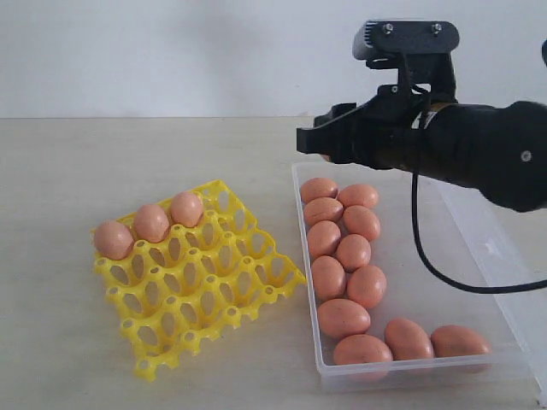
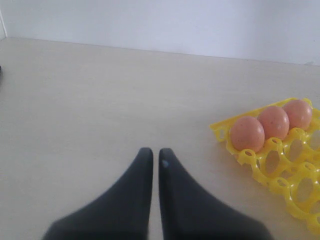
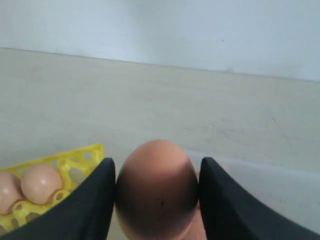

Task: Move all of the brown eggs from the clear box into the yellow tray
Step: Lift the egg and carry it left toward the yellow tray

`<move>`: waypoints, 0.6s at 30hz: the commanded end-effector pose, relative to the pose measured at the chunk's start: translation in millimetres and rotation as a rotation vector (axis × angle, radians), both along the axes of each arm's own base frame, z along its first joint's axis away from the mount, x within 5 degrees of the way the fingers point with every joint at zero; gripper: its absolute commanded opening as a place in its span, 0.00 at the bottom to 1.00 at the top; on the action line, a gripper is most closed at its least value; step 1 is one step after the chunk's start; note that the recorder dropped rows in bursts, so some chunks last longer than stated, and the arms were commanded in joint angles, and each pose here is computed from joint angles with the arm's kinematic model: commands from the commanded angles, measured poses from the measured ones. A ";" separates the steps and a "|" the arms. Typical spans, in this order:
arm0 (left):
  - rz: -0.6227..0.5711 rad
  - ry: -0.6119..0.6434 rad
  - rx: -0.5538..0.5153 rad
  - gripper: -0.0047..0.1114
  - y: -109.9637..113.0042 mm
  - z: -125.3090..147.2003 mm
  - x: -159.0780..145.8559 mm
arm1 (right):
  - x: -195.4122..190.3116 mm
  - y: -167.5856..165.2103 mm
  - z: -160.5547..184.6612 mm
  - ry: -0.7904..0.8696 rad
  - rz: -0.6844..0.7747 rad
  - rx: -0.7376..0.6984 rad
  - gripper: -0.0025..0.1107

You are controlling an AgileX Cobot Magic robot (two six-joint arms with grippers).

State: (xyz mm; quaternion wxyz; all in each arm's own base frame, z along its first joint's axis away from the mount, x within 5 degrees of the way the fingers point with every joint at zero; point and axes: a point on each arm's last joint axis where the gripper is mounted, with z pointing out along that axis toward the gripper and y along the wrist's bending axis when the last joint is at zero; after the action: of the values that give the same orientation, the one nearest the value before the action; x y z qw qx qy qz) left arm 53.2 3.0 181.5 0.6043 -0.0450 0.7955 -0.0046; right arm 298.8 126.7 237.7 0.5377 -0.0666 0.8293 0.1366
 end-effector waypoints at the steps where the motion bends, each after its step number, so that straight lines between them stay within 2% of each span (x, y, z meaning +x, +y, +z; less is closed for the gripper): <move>1: 0.002 -0.005 0.003 0.08 0.1 -0.3 -0.1 | -1.8 10.6 7.1 -0.102 0.071 -0.009 0.02; 5: 0.002 -0.005 0.003 0.08 0.1 -0.3 -0.1 | 2.4 23.0 3.7 -0.146 0.161 0.066 0.02; 13: 0.002 -0.005 0.003 0.08 0.1 -0.3 -0.1 | 15.0 71.4 -8.5 -0.094 0.517 0.455 0.02; 18: 0.002 -0.005 0.003 0.08 0.1 -0.3 -0.1 | 31.5 81.2 -32.4 -0.032 0.518 0.492 0.02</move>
State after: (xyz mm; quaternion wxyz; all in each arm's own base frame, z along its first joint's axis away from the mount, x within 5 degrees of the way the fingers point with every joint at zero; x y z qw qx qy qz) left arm 53.2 3.0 181.5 0.6043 -0.0450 0.7955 -0.0046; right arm 325.0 201.9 213.3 0.5101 -0.1436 0.7200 0.4480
